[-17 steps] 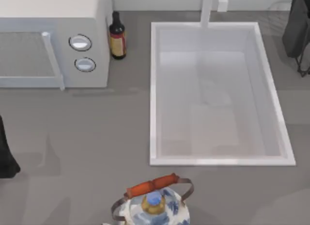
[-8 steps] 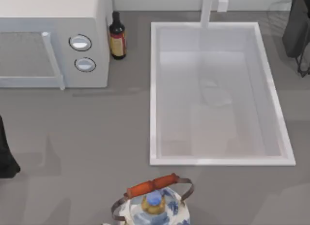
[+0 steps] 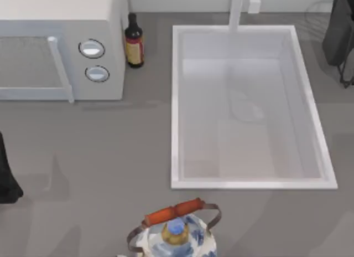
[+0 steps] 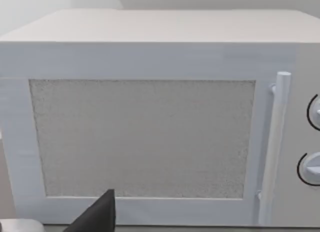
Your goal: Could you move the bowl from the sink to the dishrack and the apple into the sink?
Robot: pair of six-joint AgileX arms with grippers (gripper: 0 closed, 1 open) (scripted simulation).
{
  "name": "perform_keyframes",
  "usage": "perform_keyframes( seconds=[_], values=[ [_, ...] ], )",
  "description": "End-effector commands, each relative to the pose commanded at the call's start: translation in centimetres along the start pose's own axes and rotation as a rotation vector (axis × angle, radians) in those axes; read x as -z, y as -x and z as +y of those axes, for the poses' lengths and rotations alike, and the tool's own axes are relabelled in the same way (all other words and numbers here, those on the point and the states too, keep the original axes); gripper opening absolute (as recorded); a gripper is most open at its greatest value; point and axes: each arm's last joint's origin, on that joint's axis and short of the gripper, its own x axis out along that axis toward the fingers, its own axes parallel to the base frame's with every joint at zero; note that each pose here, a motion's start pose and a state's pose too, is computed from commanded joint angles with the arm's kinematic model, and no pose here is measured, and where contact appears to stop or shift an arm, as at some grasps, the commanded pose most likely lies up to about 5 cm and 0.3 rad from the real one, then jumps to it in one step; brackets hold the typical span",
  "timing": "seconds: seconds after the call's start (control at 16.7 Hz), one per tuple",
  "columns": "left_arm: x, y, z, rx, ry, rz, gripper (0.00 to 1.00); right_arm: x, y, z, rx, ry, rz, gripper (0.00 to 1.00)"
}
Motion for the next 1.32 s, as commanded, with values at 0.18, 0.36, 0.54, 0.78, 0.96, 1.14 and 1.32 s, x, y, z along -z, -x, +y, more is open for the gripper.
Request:
perform_keyframes(
  seconds=[0.18, 0.36, 0.54, 0.78, 0.96, 1.14, 1.32],
  values=[
    [0.00, 0.00, 0.00, 0.000, 0.000, 0.000, 1.00, 0.26, -1.41, 0.03, -0.008, -0.001, 0.021, 1.00],
    [0.00, 0.00, 0.00, 0.000, 0.000, 0.000, 1.00, 0.26, -1.41, 0.03, -0.008, -0.001, 0.021, 1.00],
    [0.00, 0.00, 0.00, 0.000, 0.000, 0.000, 1.00, 0.26, -1.41, 0.03, -0.008, -0.001, 0.021, 0.77],
    [0.00, 0.00, 0.00, 0.000, 0.000, 0.000, 1.00, 0.26, -1.41, 0.03, -0.008, -0.001, 0.021, 0.47],
    [0.00, 0.00, 0.00, 0.000, 0.000, 0.000, 1.00, 0.26, -1.41, 0.03, -0.008, -0.001, 0.021, 0.25],
    [0.00, 0.00, 0.00, 0.000, 0.000, 0.000, 1.00, 0.26, -1.41, 0.03, -0.008, -0.001, 0.021, 0.02],
    [0.00, 0.00, 0.00, 0.000, 0.000, 0.000, 1.00, 0.26, -1.41, 0.03, -0.008, -0.001, 0.021, 0.00]
  ],
)
